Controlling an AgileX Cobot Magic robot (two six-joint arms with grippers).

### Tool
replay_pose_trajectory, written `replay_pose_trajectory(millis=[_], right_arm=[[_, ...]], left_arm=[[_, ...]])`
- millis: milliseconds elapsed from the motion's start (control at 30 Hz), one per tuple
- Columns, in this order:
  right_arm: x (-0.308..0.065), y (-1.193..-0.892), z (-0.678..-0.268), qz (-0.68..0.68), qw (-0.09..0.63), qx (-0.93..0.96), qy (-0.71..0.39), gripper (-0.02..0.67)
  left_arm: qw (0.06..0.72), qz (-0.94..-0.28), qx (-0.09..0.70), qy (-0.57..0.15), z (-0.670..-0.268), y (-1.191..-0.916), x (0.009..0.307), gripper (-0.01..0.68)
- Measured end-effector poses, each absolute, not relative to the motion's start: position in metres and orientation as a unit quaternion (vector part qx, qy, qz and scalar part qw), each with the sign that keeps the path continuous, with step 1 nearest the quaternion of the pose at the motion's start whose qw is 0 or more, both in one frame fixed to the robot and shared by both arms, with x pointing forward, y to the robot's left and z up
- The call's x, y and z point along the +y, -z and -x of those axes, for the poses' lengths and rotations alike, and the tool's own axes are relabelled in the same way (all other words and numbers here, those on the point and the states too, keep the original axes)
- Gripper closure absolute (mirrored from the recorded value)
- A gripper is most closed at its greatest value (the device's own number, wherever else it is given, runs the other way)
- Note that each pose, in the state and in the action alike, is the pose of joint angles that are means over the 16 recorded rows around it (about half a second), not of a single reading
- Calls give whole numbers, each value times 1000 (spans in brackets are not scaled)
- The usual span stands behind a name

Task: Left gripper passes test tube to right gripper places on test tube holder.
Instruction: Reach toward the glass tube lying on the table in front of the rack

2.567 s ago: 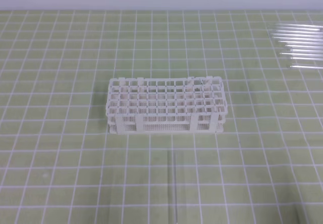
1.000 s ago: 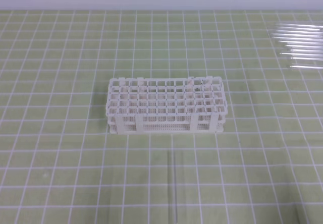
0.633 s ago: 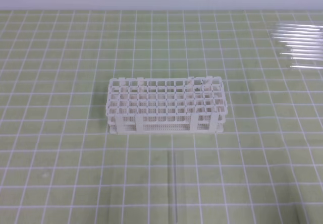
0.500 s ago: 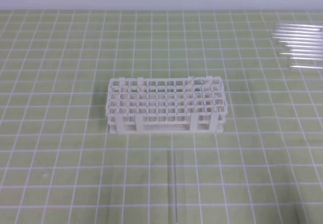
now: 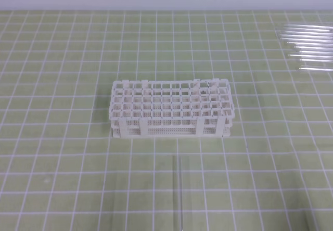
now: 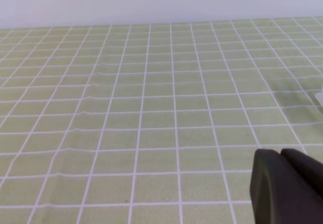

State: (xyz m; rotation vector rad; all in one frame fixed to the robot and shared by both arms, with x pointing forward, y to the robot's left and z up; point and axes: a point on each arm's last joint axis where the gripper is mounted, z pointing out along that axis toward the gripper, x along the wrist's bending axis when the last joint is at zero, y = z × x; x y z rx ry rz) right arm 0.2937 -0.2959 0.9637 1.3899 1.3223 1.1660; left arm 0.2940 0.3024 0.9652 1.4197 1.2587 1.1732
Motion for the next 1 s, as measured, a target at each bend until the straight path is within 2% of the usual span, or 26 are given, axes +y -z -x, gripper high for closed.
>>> replay_pose_trajectory(millis=[1000], right_arm=[[-296, -964, -294, -558, 433, 531, -468, 666]], left_arm=[[442, -570, 504, -474, -294, -966, 302, 676]])
